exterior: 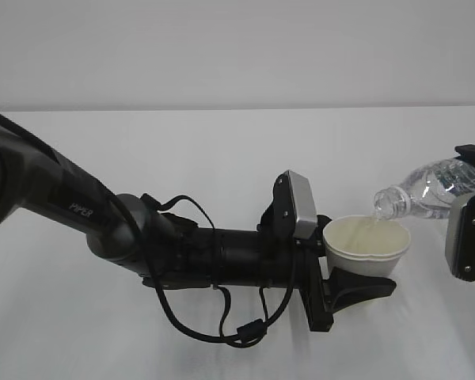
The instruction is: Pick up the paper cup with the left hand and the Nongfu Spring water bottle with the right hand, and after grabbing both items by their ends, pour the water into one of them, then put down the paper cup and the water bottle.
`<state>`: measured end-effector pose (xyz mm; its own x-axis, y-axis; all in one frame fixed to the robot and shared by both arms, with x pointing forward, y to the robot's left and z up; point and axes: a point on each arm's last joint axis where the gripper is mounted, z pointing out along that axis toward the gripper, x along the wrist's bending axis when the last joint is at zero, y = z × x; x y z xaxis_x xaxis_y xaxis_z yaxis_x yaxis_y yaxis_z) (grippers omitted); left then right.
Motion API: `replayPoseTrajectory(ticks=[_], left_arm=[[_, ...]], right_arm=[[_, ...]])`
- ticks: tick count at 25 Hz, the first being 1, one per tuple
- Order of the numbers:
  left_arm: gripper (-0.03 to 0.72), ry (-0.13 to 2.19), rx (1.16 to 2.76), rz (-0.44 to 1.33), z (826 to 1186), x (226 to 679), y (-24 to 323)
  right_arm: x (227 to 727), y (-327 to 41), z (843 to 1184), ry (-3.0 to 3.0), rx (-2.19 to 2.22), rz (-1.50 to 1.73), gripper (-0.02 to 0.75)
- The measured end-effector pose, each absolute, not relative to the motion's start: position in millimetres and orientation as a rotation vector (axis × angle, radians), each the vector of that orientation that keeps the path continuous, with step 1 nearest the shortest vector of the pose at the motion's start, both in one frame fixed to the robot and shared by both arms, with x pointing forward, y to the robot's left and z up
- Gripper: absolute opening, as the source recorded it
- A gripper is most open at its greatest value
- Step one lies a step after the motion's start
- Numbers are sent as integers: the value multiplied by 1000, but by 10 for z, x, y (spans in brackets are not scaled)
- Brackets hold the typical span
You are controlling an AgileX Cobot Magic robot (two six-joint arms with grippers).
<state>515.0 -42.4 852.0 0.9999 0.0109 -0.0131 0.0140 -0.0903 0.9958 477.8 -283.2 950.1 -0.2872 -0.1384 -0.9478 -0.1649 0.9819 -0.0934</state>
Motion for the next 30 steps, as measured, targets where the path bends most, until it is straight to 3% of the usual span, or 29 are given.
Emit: replayPoseTrajectory(ticks=[30], left_arm=[[440, 21, 1660, -2, 8521, 5147, -428]], right_arm=[[4782, -2832, 9505, 1863, -248, 5, 407]])
